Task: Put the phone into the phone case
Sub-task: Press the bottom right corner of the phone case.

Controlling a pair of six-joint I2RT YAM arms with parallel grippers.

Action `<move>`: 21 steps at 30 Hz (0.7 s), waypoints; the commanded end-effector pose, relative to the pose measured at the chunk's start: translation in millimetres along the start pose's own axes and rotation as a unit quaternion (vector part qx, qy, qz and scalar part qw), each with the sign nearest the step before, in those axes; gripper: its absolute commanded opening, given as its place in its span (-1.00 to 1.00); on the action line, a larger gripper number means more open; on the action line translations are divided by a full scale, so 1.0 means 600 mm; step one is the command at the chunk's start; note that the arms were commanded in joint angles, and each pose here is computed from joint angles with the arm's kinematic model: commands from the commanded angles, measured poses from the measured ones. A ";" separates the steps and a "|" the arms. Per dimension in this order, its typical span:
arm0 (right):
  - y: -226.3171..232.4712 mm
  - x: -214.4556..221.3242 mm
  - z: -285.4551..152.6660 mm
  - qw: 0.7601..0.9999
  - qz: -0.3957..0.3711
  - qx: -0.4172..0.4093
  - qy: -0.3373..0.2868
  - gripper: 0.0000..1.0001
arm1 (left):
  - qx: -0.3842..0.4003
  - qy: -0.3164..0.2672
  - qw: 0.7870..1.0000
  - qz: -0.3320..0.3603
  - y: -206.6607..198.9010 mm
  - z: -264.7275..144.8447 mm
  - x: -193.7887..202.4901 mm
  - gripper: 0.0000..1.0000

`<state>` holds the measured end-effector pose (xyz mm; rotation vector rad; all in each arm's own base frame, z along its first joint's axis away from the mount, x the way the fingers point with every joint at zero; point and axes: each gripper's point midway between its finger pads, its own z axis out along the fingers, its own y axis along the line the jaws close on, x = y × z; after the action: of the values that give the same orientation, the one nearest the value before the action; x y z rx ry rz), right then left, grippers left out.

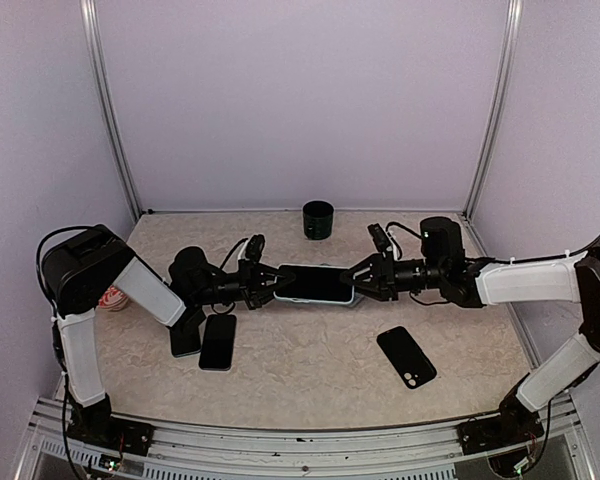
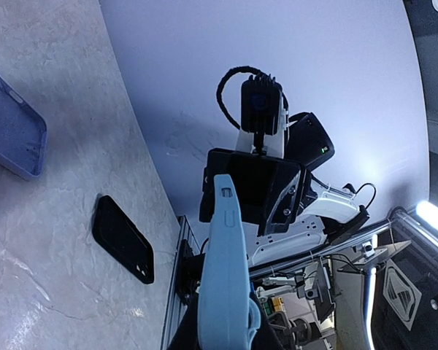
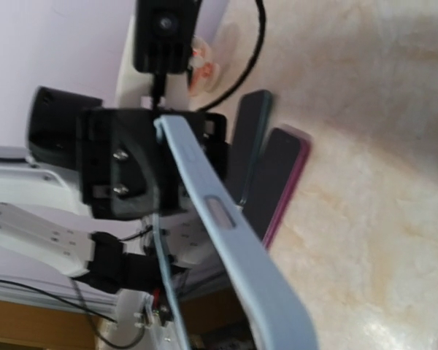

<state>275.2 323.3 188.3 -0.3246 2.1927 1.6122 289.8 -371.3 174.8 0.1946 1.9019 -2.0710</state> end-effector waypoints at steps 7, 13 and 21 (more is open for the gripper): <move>0.022 -0.011 -0.028 0.998 0.014 -0.064 -0.009 -0.28 | 0.044 0.000 0.998 0.042 -0.054 0.004 -0.006 -1.00; 0.021 -0.010 -0.035 0.998 0.012 -0.060 -0.011 -0.58 | 0.042 -0.001 0.998 0.038 -0.052 0.004 -0.006 -1.00; 0.030 -0.009 -0.048 0.996 0.003 -0.084 -0.015 -0.83 | 0.041 -0.001 0.998 0.038 -0.050 0.004 -0.006 -1.00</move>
<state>273.6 307.1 191.3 -0.2605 2.1491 1.7538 285.9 -371.6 179.9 0.2273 1.8785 -2.0868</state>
